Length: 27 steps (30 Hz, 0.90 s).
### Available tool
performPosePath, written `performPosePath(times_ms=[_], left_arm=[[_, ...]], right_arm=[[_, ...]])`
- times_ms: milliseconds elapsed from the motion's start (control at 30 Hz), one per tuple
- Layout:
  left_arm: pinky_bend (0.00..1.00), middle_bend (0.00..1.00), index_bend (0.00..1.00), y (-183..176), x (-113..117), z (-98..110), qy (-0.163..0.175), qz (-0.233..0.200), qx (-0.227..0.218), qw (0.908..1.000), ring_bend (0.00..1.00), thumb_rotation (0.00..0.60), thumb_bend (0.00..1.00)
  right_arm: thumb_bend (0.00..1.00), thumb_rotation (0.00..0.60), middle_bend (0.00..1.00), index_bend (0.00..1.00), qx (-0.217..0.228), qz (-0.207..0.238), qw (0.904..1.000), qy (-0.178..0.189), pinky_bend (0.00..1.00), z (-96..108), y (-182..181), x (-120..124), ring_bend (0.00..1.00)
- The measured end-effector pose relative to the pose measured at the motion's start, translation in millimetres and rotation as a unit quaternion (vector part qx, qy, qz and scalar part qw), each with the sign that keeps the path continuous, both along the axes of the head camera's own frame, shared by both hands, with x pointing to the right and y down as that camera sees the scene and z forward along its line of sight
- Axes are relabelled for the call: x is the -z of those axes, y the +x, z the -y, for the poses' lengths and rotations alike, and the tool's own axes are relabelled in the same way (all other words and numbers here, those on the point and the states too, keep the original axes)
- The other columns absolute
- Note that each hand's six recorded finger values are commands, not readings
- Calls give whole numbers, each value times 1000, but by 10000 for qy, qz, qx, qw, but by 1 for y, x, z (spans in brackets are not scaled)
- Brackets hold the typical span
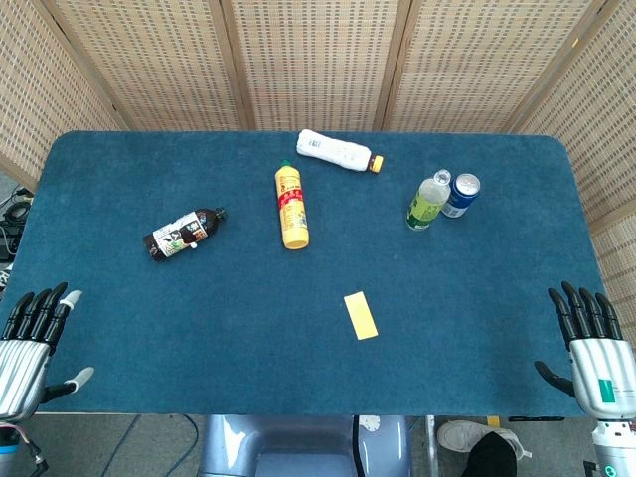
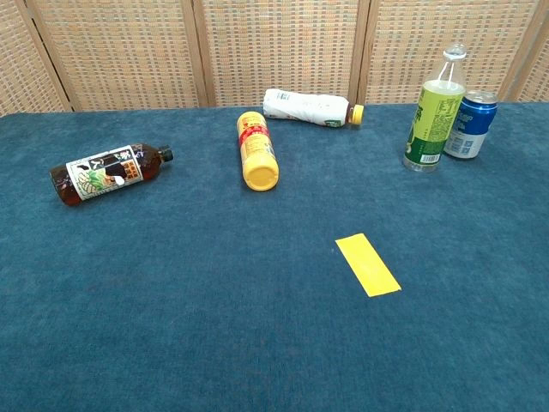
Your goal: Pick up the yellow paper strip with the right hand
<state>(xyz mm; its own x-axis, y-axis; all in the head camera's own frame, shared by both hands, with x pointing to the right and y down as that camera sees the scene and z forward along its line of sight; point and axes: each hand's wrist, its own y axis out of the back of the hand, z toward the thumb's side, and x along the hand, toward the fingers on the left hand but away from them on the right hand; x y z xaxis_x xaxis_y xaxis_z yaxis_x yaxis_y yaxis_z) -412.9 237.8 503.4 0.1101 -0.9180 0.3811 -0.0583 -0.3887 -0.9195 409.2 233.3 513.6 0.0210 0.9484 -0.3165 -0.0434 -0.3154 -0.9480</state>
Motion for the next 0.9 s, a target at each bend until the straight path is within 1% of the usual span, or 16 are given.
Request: performPosePath(times_ms=[133, 300, 400, 500, 600, 667, 767, 900], left_arm=[[0, 0, 0, 0, 0, 0, -24, -8, 24, 10000, 0, 600, 0], [0, 0, 0, 1, 1, 0, -17, -39, 3, 10000, 0, 600, 0], [0, 0, 0, 1, -1, 0, -36, -46, 13, 10000, 0, 600, 0], [0, 0, 0, 1, -3, 3, -67, -45, 41, 10000, 0, 600, 0], [0, 0, 0, 1, -6, 6, -103, -35, 67, 9999, 0, 600, 0], [0, 0, 0, 1, -7, 7, -119, -17, 92, 9999, 0, 600, 0], [0, 0, 0, 0, -9, 9, -139, 10, 135, 9998, 0, 600, 0], [0, 0, 0, -1, -12, 10, -185, 42, 176, 9997, 0, 600, 0]], right_arm=[[0, 600, 0, 0, 4, -12, 10000, -41, 0, 0, 0, -2, 0], [0, 600, 0, 0, 148, 16, 9996, -220, 0, -1, -6, -10, 0], [0, 600, 0, 55, 397, 140, 9985, -340, 0, 4, -18, -19, 0], [0, 600, 0, 132, 793, 352, 9953, -441, 0, 16, -37, -31, 0], [0, 600, 0, 206, 1252, 656, 9882, -585, 0, 33, -62, -45, 0], [0, 600, 0, 258, 1539, 840, 9815, -769, 0, 42, -79, -56, 0], [0, 600, 0, 291, 1899, 1056, 9698, -1108, 0, 52, -106, -74, 0], [0, 600, 0, 306, 2285, 1245, 9532, -1538, 0, 62, -144, -102, 0]])
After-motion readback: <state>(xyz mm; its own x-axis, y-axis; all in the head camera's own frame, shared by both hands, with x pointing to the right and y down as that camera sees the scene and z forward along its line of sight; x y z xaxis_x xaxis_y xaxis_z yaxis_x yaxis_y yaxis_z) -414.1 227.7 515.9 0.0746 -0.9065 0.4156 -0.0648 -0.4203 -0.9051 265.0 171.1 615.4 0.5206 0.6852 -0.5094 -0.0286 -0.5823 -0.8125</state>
